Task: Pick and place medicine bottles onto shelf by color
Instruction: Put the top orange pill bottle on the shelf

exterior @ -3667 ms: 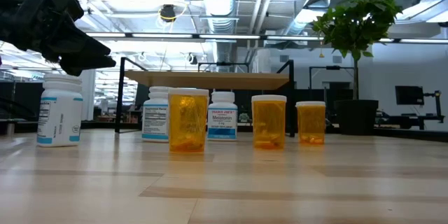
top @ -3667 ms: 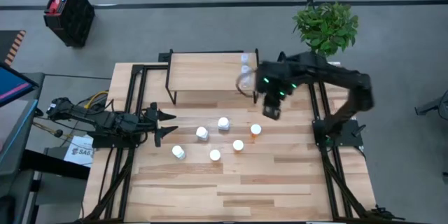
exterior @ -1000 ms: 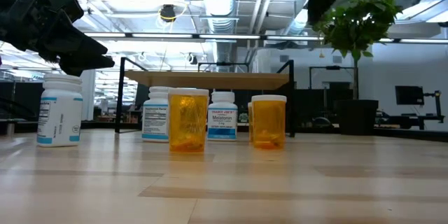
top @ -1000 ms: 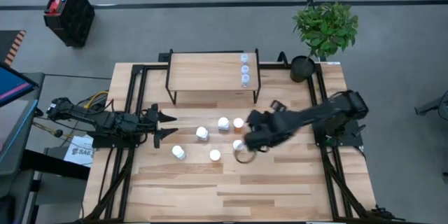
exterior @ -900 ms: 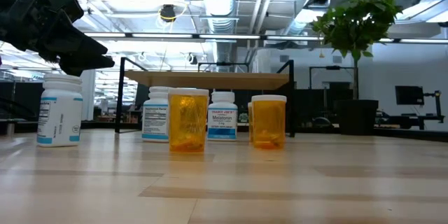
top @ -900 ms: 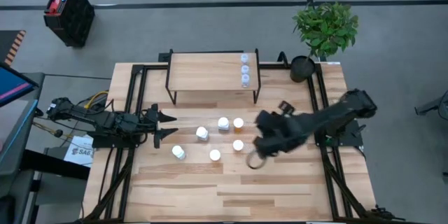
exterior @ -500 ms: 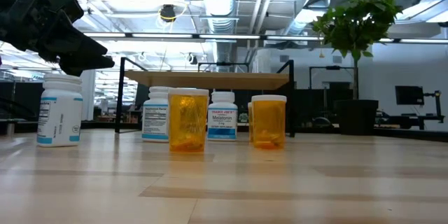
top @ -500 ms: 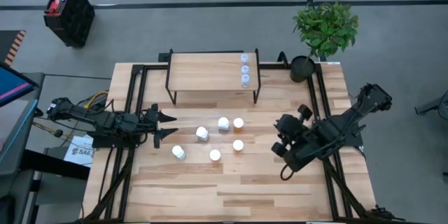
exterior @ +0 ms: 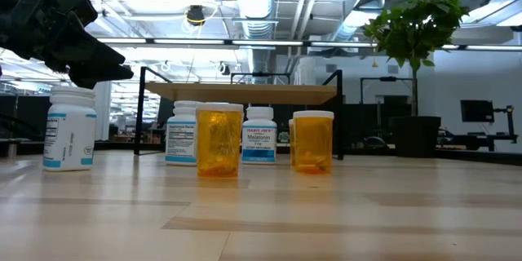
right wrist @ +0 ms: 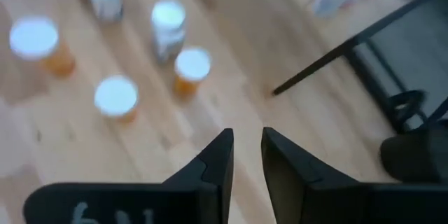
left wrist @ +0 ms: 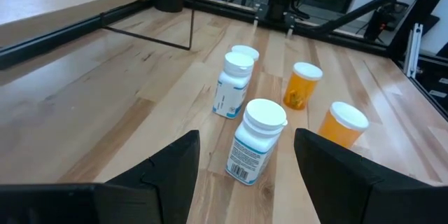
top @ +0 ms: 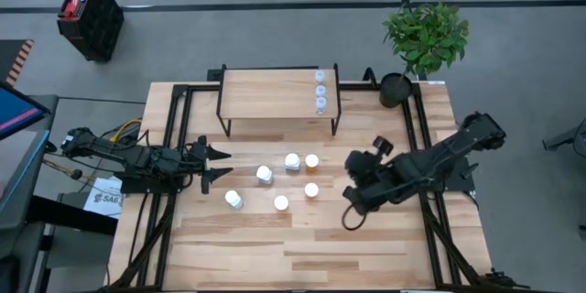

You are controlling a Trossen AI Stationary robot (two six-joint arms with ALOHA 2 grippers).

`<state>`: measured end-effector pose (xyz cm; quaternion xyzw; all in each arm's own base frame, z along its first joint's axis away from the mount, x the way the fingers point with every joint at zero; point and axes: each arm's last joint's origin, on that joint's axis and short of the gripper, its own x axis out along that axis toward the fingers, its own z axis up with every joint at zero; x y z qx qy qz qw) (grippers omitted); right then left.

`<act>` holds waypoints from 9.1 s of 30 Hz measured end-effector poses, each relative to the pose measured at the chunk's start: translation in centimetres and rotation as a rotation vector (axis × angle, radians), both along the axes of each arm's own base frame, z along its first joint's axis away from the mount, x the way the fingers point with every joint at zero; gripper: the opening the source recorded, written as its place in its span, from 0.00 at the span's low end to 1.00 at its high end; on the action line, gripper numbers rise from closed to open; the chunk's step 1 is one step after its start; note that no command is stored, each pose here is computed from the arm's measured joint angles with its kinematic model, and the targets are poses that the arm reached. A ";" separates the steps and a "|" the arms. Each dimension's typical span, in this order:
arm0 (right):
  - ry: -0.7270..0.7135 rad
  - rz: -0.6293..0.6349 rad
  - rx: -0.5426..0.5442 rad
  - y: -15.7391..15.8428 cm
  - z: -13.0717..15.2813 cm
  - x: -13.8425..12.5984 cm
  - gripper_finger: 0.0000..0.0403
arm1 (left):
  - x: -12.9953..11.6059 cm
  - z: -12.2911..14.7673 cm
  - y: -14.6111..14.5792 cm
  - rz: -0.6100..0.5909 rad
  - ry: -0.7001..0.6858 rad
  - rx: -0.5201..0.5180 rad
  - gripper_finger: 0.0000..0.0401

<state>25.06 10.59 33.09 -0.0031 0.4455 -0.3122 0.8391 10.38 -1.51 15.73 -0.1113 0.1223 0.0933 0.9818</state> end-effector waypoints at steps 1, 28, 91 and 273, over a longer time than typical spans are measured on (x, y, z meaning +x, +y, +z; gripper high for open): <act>0.032 0.011 0.011 -0.1 -0.4 0.5 0.26 | 0.0 0.0 0.0 0.000 0.000 0.000 0.55; 0.559 0.286 0.008 -7.9 -10.2 10.0 0.68 | 0.0 0.0 0.0 0.000 0.001 0.001 0.55; -0.069 0.413 0.216 -10.3 -10.4 7.8 0.75 | 0.0 0.0 0.0 0.011 -0.016 -0.044 0.55; -0.029 0.359 0.116 -35.3 -0.9 16.1 0.50 | 0.2 -0.2 -0.1 -0.010 0.011 -0.038 0.55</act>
